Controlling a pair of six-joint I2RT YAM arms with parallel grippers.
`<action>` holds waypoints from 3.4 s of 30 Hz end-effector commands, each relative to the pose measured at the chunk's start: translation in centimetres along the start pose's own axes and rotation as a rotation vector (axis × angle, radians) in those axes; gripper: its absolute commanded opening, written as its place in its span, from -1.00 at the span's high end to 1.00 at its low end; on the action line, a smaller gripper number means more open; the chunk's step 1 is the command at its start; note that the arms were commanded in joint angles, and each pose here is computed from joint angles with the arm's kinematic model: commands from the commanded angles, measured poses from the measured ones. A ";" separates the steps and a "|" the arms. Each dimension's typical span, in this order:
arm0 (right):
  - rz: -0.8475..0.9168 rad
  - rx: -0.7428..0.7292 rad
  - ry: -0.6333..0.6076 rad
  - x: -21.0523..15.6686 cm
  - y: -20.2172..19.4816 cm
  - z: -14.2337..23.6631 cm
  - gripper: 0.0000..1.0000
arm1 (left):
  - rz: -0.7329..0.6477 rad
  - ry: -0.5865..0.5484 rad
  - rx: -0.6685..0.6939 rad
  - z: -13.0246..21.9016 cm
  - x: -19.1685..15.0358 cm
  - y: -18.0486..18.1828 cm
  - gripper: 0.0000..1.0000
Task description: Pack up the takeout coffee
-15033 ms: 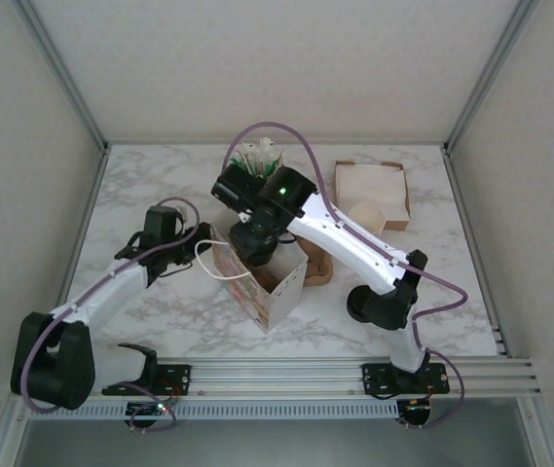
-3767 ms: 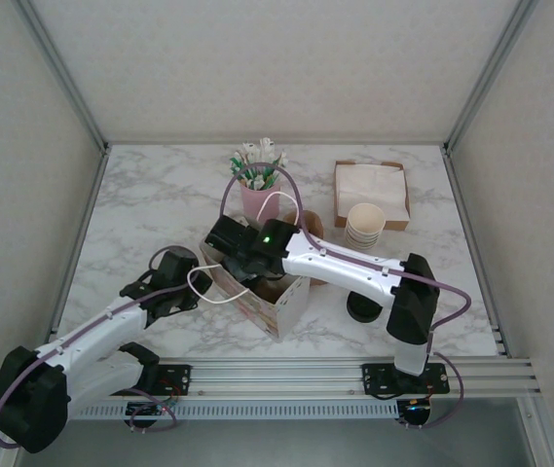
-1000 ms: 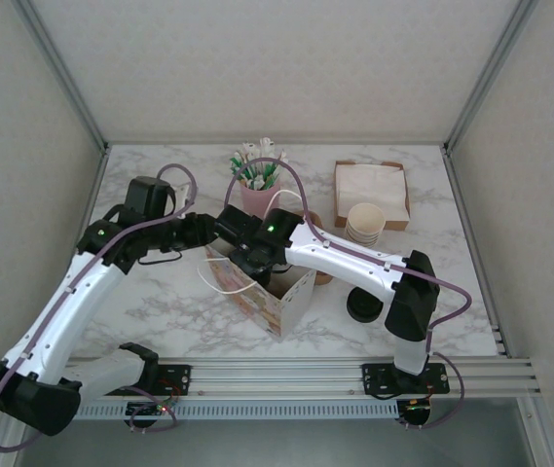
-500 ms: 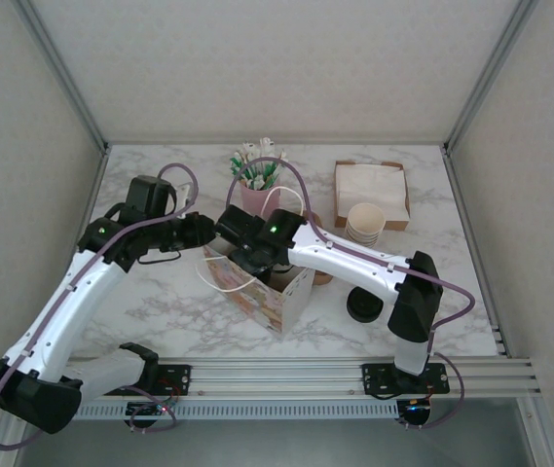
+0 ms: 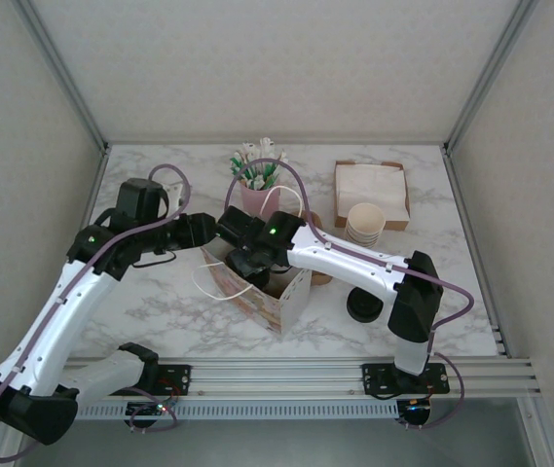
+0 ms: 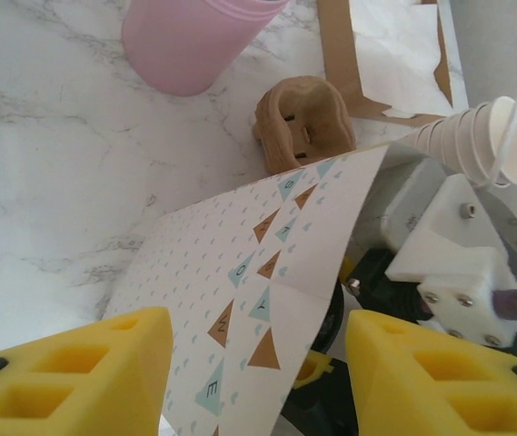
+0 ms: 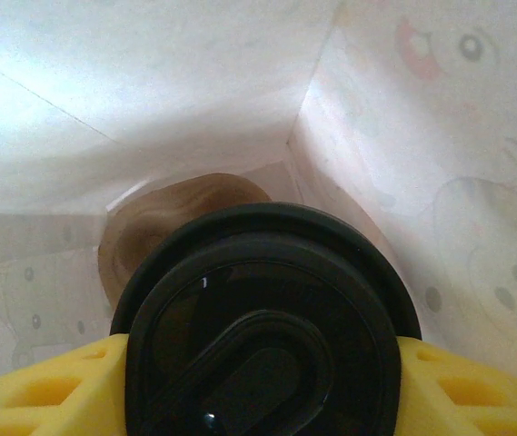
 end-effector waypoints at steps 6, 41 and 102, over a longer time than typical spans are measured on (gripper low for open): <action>0.003 -0.004 -0.023 0.2 -0.5 1.7 0.10 | -0.055 0.013 -0.020 0.2 -0.1 -0.1 0.06; 0.039 -0.055 0.202 -3.6 0.2 -5.6 0.10 | -0.067 0.067 0.016 -1.3 -0.3 0.6 0.48; 0.074 0.048 0.065 -0.8 0.8 1.6 0.09 | -0.229 -0.023 0.125 -0.6 1.1 0.3 1.00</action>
Point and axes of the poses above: each hand's point on the last joint's axis, 136 mm out from that joint toward the fingers, its own z axis back along the fingers, its own y axis along the line the jaws close on, x = y × z, the point moved 8 cm from there along z, back along the fingers, and after that the axes turned 7 degrees about z, right-handed, at the moved point
